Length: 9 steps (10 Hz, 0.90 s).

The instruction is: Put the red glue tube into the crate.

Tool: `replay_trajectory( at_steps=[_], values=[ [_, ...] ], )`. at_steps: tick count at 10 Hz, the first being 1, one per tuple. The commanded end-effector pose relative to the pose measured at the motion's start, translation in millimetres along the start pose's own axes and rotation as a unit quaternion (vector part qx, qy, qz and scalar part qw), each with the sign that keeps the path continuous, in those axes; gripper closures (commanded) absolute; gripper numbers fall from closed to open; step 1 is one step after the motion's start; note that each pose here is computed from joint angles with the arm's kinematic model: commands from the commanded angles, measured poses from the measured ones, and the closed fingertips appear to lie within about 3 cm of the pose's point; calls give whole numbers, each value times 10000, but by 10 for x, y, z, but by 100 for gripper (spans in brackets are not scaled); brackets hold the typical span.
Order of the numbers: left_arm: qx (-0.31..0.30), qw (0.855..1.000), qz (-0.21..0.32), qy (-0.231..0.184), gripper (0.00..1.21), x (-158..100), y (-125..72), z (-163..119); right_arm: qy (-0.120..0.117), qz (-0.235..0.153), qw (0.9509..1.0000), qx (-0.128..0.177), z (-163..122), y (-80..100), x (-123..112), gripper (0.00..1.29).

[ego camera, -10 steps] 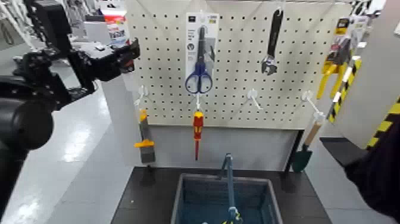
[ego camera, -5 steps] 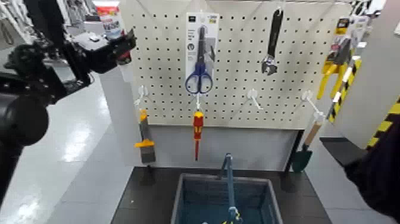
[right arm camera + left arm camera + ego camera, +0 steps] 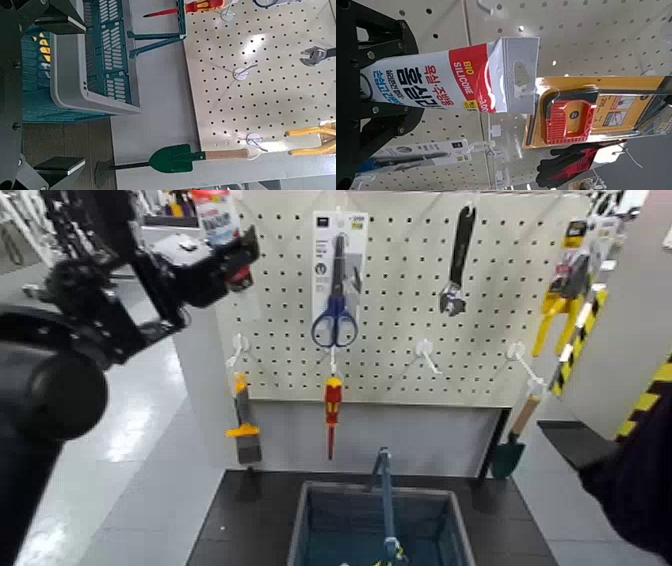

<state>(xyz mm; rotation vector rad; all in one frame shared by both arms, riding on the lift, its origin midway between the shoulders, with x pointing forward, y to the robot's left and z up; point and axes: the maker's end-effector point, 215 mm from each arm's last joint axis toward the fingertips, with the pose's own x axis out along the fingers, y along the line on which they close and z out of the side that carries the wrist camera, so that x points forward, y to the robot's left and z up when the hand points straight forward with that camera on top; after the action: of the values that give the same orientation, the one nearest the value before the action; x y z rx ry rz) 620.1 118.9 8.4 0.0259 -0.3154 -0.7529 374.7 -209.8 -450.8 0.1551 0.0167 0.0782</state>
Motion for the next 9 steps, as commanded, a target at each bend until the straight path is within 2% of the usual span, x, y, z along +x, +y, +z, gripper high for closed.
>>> replay_trajectory(
  at_steps=[1,5,9],
  values=[
    [-647,9975,-238,-176,118,127,-384,-142,5,-26,10000,27,-15,-2,-7,14],
    [-1565,9862,-530,38,118,199,-863,-691,8,1,10000,43,-18,32,1,14],
    [-2395,9658,-895,440,118,203,-1337,-1283,18,14,10000,57,-24,55,5,14]
  ],
)
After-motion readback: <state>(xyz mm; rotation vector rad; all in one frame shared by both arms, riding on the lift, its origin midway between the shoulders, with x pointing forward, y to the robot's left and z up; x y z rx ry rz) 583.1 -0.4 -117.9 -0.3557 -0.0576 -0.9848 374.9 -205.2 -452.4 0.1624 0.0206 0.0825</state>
